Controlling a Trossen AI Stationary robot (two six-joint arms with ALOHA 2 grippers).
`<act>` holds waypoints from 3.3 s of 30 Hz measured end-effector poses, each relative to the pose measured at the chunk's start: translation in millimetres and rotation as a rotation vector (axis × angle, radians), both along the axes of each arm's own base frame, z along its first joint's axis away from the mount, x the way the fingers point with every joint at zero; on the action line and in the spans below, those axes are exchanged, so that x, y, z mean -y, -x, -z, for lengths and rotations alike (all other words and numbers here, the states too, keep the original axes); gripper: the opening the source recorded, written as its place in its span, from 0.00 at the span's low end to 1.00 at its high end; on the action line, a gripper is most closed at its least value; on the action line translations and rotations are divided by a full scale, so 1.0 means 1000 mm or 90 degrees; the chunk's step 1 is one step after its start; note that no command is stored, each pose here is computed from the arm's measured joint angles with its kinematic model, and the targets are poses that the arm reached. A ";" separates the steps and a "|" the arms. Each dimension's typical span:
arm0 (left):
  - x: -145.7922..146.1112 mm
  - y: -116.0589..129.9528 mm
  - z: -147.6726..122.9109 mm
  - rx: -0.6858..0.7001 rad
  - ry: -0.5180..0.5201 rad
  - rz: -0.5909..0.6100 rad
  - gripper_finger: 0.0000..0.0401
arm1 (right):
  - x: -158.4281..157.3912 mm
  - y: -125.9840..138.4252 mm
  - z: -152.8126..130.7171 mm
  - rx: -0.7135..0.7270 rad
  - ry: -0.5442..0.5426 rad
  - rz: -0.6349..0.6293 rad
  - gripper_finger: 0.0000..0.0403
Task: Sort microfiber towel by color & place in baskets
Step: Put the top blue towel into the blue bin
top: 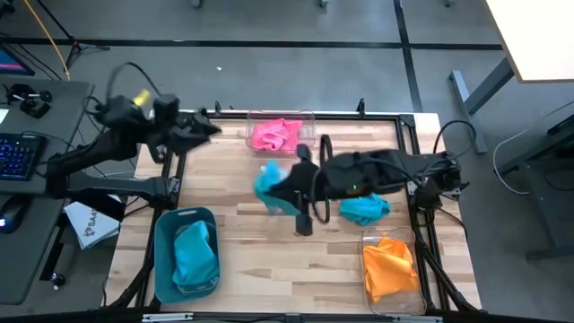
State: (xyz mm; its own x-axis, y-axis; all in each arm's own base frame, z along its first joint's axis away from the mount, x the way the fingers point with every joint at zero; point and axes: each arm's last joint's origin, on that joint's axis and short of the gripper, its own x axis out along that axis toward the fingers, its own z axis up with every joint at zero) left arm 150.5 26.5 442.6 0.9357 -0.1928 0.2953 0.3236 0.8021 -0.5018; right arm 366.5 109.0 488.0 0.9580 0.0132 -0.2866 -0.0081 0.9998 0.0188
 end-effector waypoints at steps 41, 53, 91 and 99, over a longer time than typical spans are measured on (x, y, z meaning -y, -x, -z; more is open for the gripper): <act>0.112 -0.086 0.037 0.006 -0.150 0.139 0.49 | -0.045 0.009 -0.023 0.131 -0.153 -0.199 0.00; 0.121 -0.110 0.049 0.028 -0.147 0.169 0.49 | -0.019 -0.001 -0.023 0.135 -0.148 -0.174 0.00; 0.107 0.017 0.064 -0.420 -0.051 0.182 0.00 | 0.003 -0.001 -0.018 0.097 -0.084 -0.028 0.60; 0.157 0.054 0.101 -0.704 -0.014 0.207 0.00 | 0.016 -0.003 -0.007 0.034 -0.065 0.017 0.62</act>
State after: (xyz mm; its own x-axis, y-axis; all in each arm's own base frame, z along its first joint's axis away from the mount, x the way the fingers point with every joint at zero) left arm 96.7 -130.4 341.4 0.5868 -0.4670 -0.6615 -0.0919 0.7733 -0.6274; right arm 369.5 93.4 495.1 0.9723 0.0145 -0.2332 0.0141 0.9926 0.1205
